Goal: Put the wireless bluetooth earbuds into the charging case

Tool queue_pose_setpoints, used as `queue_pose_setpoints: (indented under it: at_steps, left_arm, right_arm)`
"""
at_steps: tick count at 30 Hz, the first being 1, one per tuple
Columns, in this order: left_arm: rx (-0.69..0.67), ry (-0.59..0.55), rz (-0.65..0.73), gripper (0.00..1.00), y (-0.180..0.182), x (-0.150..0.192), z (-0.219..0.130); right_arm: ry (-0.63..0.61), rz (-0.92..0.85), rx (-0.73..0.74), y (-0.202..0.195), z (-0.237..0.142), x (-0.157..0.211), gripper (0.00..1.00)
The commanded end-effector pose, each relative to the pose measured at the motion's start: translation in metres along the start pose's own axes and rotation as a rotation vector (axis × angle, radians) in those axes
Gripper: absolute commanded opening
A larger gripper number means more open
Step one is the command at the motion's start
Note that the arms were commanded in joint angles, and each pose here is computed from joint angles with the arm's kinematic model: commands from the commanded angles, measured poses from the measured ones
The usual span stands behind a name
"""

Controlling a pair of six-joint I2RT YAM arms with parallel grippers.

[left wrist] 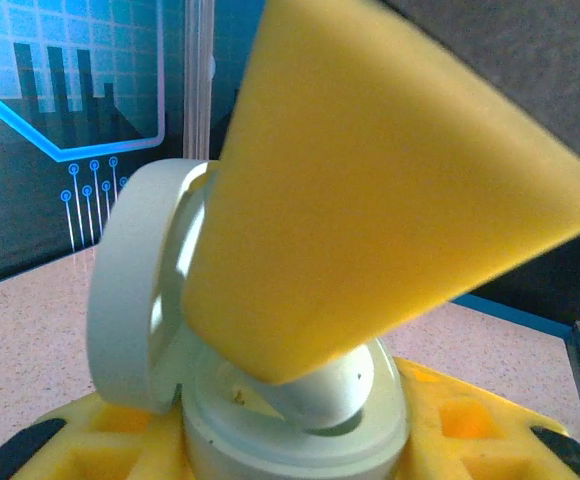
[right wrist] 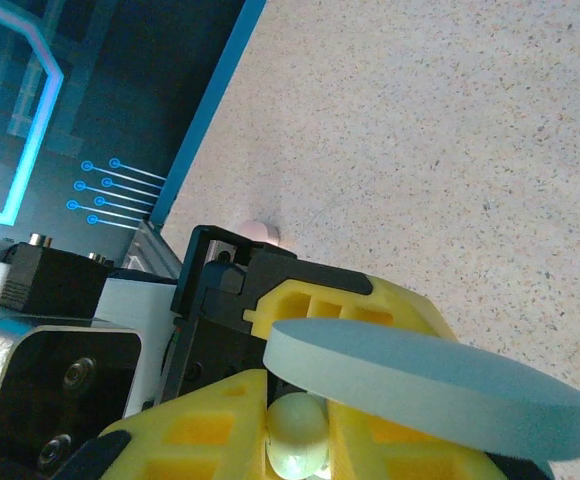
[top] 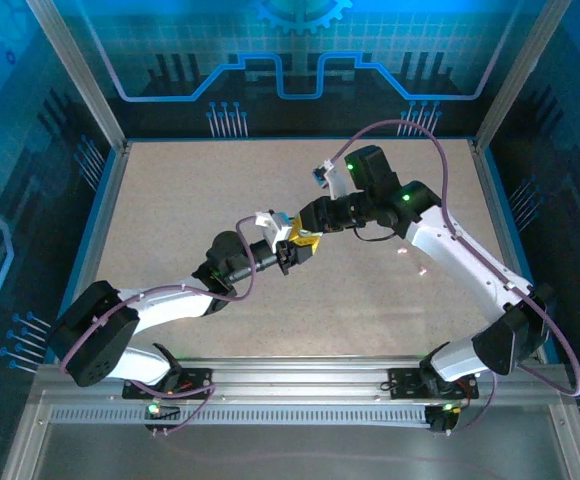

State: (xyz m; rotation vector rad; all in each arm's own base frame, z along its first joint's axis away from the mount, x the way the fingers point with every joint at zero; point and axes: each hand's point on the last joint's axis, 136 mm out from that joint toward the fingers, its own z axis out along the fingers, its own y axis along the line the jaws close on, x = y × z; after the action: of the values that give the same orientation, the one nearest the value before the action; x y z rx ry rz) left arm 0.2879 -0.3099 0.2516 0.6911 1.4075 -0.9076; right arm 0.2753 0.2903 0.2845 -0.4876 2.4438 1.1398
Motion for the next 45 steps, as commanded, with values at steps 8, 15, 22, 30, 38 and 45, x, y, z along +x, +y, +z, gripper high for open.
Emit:
queue_pose_setpoints:
  at_steps: [8,15,22,30,38,45]
  left_arm:
    - [0.03,-0.114,0.043,0.34,-0.01,-0.035,0.004]
    - [0.033,-0.112,0.045,0.34,-0.01,-0.035,0.004]
    - [0.033,-0.107,0.045,0.34,-0.01,-0.033,0.004]
    - [0.025,-0.098,0.047,0.34,-0.008,-0.031,0.004]
    - [0.026,-0.093,0.05,0.34,-0.009,-0.03,0.003]
    - [0.031,-0.098,0.055,0.34,-0.01,-0.033,0.002]
  right_arm:
    - [0.051,-0.027,0.068,-0.001,-0.002,0.006,0.24]
    - [0.046,-0.031,0.087,-0.001,-0.002,0.004,0.26]
    - [0.025,-0.042,0.108,0.002,-0.007,-0.002,0.27]
    - [-0.02,-0.066,0.097,0.014,-0.021,-0.007,0.3]
    - [-0.072,-0.108,0.042,0.032,-0.035,-0.011,0.32]
    - [-0.033,-0.092,0.087,0.02,-0.029,-0.005,0.27]
